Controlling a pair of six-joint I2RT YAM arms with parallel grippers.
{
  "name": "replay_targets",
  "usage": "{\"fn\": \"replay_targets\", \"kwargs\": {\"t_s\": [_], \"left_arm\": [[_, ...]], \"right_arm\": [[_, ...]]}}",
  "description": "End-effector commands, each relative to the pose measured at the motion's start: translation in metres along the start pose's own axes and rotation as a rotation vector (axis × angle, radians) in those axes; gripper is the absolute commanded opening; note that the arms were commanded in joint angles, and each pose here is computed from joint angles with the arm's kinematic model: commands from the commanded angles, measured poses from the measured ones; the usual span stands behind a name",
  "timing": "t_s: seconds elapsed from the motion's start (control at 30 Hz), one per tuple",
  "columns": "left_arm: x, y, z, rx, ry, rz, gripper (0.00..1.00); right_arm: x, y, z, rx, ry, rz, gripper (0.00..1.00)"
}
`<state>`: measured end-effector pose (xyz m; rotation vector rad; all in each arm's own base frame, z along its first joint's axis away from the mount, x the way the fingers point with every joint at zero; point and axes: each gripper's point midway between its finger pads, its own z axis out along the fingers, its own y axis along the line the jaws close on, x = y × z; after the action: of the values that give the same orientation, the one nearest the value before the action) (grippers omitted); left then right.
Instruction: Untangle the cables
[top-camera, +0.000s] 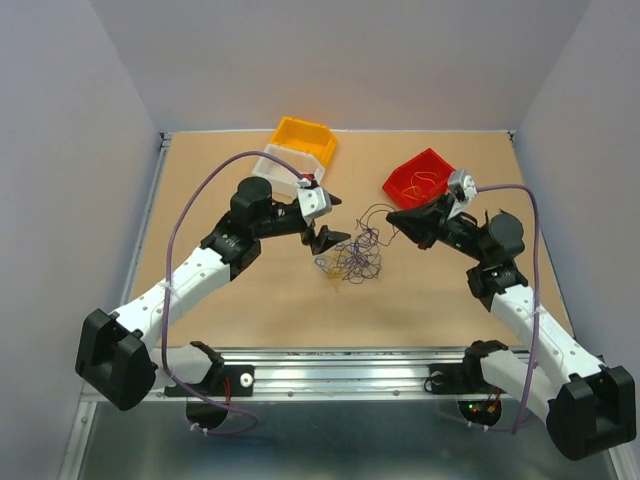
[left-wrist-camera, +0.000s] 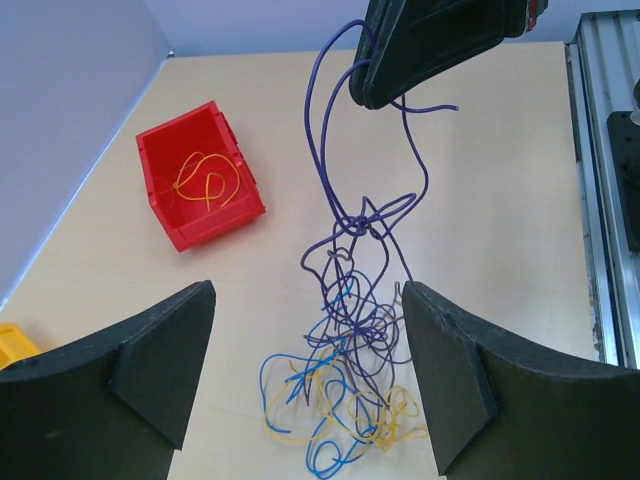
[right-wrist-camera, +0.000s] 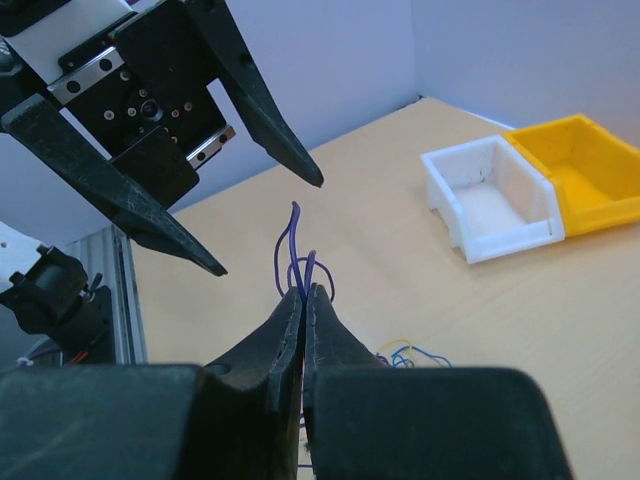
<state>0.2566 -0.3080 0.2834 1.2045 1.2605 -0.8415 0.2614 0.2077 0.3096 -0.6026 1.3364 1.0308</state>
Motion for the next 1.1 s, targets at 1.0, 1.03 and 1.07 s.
{"fn": "replay_targets", "kwargs": {"t_s": [1.0, 1.03, 1.07], "left_arm": [[0.104, -0.014, 0.091, 0.173, 0.198, -0.177, 0.0], [0.107, -0.01, 0.092, 0.15, 0.21, -0.181, 0.0], [0.112, 0.004, 0.091, 0.07, 0.238, -0.18, 0.0]], "right_arm": [[-0.13, 0.054, -0.066, 0.174, -0.491, -0.094, 0.0], [-0.141, 0.053, -0.077, 0.221, -0.539, -0.1, 0.01], [-0.141, 0.048, -0.082, 0.265, -0.548, -0.085, 0.01]]}}
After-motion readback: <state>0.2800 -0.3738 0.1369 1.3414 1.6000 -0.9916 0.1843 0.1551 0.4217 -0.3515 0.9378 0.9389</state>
